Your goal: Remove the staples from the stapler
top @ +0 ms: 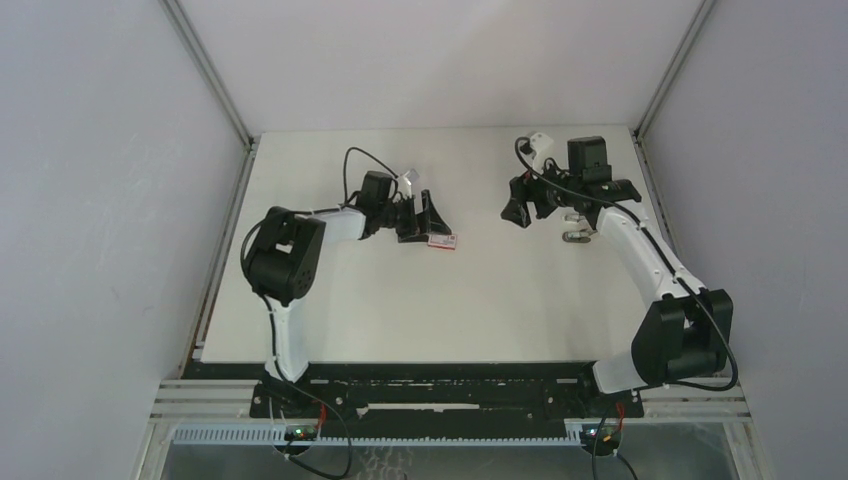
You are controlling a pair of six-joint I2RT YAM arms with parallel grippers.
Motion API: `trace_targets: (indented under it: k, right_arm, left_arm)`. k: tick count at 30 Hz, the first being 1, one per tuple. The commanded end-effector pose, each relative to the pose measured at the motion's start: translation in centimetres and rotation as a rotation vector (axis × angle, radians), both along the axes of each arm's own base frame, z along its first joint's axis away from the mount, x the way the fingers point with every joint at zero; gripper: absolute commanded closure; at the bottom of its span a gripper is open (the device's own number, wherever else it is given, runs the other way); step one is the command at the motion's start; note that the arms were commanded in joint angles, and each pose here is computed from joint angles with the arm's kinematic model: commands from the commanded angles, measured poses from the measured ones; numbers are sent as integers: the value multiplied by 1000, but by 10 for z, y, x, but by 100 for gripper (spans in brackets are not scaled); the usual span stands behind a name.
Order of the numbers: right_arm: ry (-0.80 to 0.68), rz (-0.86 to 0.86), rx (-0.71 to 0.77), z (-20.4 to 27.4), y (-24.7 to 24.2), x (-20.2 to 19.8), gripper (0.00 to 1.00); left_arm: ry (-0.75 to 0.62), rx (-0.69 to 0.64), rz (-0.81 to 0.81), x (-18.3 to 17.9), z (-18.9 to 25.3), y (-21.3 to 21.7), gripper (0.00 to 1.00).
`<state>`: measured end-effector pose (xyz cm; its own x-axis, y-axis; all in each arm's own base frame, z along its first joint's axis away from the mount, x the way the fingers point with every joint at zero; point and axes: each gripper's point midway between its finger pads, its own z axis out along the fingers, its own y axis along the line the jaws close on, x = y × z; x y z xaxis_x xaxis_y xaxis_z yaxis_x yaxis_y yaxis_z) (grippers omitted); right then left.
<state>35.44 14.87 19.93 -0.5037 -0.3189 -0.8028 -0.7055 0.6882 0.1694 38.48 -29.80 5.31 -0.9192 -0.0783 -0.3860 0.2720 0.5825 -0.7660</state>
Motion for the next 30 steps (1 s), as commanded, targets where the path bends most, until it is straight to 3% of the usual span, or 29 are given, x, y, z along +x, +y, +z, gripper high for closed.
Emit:
trace_targets:
  k: [1, 13, 14, 15, 16, 17, 24, 30]
  right_arm:
    - [-86, 6, 34, 23, -5, 4, 26]
    - [-100, -26, 33, 25, -15, 2, 24]
    - [-102, -31, 26, 25, -16, 2, 21]
    - [-99, -35, 18, 24, -18, 0, 11]
    - [-97, -41, 7, 22, -20, -1, 1]
    - [-94, -52, -5, 19, -22, -2, 0]
    - [-96, 21, -94, -29, -28, -34, 0]
    - [-83, 257, -148, -72, -11, -93, 0]
  left_arm:
    - [-13, -21, -2, -1, 5, -14, 0]
    - [-37, -1, -11, -1, 11, -15, 0]
    - [-46, -1, -11, -1, 14, -12, 0]
    - [-65, 3, -9, 1, 19, -7, 0]
    - [-89, 19, -10, 3, 23, -1, 0]
    - [-116, 37, -8, 4, 29, 8, 0]
    - [-338, 195, 21, -2, 73, 85, 0]
    - [-567, 361, -33, -45, 94, 129, 0]
